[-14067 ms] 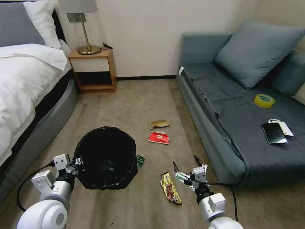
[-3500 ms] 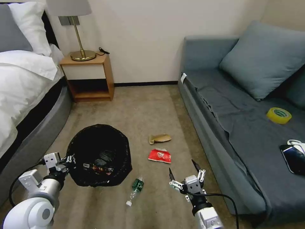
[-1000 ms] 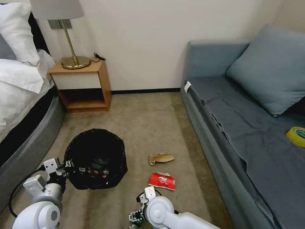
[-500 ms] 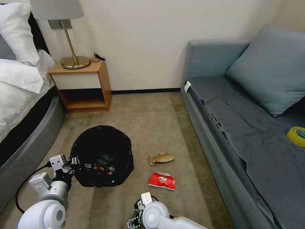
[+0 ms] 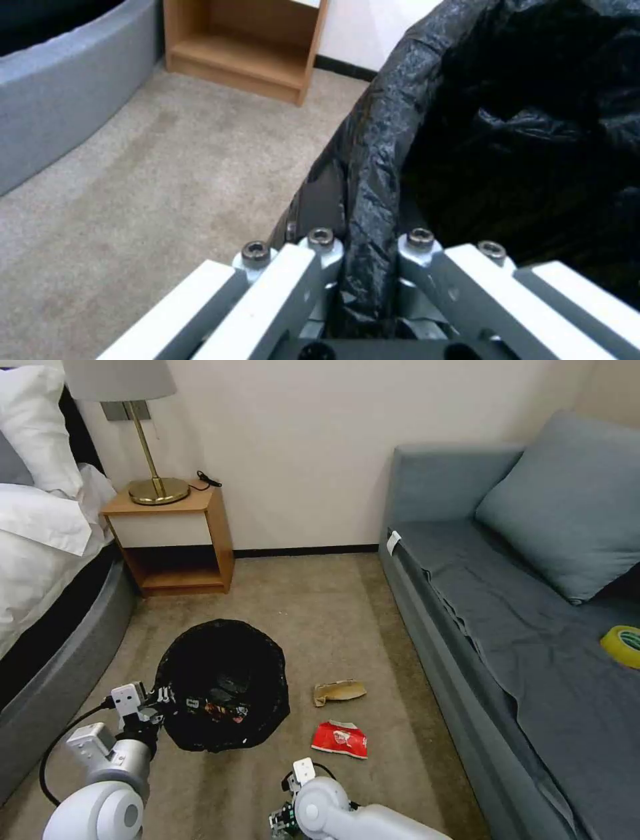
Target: Pick up the trash bin, then pick up the garbage on the floor and place it into the trash bin.
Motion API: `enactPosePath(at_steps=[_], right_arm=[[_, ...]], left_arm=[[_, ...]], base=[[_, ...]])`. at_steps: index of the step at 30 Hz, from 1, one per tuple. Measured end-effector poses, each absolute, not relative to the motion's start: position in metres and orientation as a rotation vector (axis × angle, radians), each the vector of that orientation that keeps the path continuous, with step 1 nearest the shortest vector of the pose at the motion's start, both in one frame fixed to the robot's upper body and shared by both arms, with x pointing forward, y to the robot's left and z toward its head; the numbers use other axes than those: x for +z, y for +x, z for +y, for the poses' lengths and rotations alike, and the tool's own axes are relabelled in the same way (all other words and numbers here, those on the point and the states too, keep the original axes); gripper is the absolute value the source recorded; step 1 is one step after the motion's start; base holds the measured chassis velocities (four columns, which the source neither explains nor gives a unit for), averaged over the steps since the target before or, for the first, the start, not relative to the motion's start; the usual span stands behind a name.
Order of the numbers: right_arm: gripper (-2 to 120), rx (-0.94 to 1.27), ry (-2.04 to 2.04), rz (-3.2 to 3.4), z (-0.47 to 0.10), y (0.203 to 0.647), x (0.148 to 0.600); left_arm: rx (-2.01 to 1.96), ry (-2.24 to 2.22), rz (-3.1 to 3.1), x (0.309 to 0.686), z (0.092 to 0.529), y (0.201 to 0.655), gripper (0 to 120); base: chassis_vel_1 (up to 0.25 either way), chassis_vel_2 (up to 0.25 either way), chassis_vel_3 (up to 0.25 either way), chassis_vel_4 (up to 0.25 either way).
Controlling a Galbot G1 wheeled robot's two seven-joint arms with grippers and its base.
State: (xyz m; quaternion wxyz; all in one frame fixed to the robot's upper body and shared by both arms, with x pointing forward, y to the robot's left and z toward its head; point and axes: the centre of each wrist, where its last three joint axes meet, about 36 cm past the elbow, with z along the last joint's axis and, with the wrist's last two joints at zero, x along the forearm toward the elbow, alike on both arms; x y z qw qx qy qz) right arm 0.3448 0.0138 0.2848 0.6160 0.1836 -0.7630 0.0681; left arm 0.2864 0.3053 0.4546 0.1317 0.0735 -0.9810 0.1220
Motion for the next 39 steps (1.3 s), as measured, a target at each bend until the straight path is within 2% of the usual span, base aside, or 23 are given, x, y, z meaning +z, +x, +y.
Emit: enactPosePath(at_steps=[16, 19, 23, 24, 34, 35, 37, 39], right_arm=[[100, 0.179, 0.437, -1.749, 0.016, 0.347, 0.275], [96, 0.177, 0.438, -1.750, 0.017, 0.349, 0.274], [78, 0.170, 0.444, -1.748, 0.018, 0.347, 0.273], [78, 0.170, 0.444, -1.748, 0.018, 0.347, 0.273], [38, 0.153, 0.458, -1.795, 0.012, 0.353, 0.279], [38, 0.153, 0.458, -1.795, 0.012, 0.353, 0.279], [30, 0.163, 0.466, -1.826, 0.002, 0.367, 0.295], [38, 0.189, 0.471, -1.834, -0.011, 0.376, 0.305]], left_arm=[[0.351, 0.219, -2.848, 0.453, 0.308, 0.289, 3], [0.350, 0.220, -2.849, 0.453, 0.307, 0.288, 3], [0.350, 0.221, -2.849, 0.453, 0.307, 0.288, 3], [0.350, 0.221, -2.849, 0.453, 0.307, 0.288, 3], [0.350, 0.232, -2.854, 0.451, 0.308, 0.287, 3], [0.350, 0.232, -2.854, 0.451, 0.308, 0.287, 3], [0.349, 0.234, -2.856, 0.451, 0.309, 0.287, 3], [0.349, 0.236, -2.855, 0.450, 0.310, 0.289, 3]], base=[[0.000, 0.000, 0.000, 0.000], [0.000, 0.000, 0.000, 0.000], [0.000, 0.000, 0.000, 0.000], [0.000, 0.000, 0.000, 0.000], [0.000, 0.000, 0.000, 0.000], [0.000, 0.000, 0.000, 0.000], [0.000, 0.000, 0.000, 0.000], [0.000, 0.000, 0.000, 0.000]])
